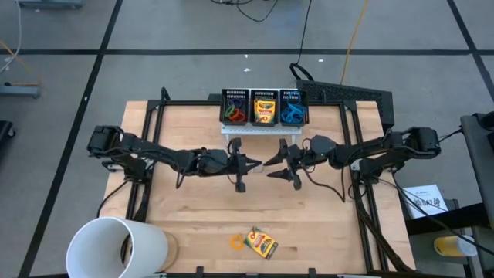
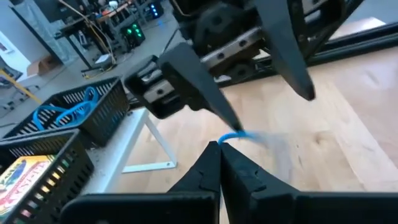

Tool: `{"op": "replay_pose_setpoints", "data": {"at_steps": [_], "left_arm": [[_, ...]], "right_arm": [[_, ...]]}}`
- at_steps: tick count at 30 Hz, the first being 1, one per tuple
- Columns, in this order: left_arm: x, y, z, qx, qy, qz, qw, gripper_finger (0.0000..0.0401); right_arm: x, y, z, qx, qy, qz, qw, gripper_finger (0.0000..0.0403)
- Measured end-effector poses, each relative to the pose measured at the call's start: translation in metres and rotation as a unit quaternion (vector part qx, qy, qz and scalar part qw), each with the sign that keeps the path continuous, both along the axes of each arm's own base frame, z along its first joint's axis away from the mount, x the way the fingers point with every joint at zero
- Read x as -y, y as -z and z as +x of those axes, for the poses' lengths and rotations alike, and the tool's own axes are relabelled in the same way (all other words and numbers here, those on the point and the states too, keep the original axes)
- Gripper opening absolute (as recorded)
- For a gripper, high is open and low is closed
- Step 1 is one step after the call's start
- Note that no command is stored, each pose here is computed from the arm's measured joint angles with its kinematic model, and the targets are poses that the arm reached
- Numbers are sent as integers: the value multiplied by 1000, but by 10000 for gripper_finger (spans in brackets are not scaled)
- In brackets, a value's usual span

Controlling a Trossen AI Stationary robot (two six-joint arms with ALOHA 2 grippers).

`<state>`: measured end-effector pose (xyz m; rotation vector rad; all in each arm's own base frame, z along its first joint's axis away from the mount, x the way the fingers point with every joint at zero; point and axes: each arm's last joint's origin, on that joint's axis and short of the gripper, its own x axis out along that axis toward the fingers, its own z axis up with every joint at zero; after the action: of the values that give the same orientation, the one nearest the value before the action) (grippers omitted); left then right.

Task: Pick & Place Office Desk Supplies
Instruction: Put the blue rubber band into the right black bin on the shelf

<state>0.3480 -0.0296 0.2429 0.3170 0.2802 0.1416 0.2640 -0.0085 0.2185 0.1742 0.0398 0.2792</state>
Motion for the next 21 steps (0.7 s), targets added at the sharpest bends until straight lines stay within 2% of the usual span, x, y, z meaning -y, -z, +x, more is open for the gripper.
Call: {"op": "replay_pose_setpoints", "data": {"at_steps": [13,17,21], "left_arm": [[0,-3,1,18,10,-9,1000,6],[5,-6,1,30,21,4,999,5],[9,-7,1,33,30,9,999,4]], "right_arm": [[1,1,0,-4,8,-2,1000,115],[1,1,0,-4,11,-3,1000,119],[3,1,0,-7,40,-1,999,143]]}}
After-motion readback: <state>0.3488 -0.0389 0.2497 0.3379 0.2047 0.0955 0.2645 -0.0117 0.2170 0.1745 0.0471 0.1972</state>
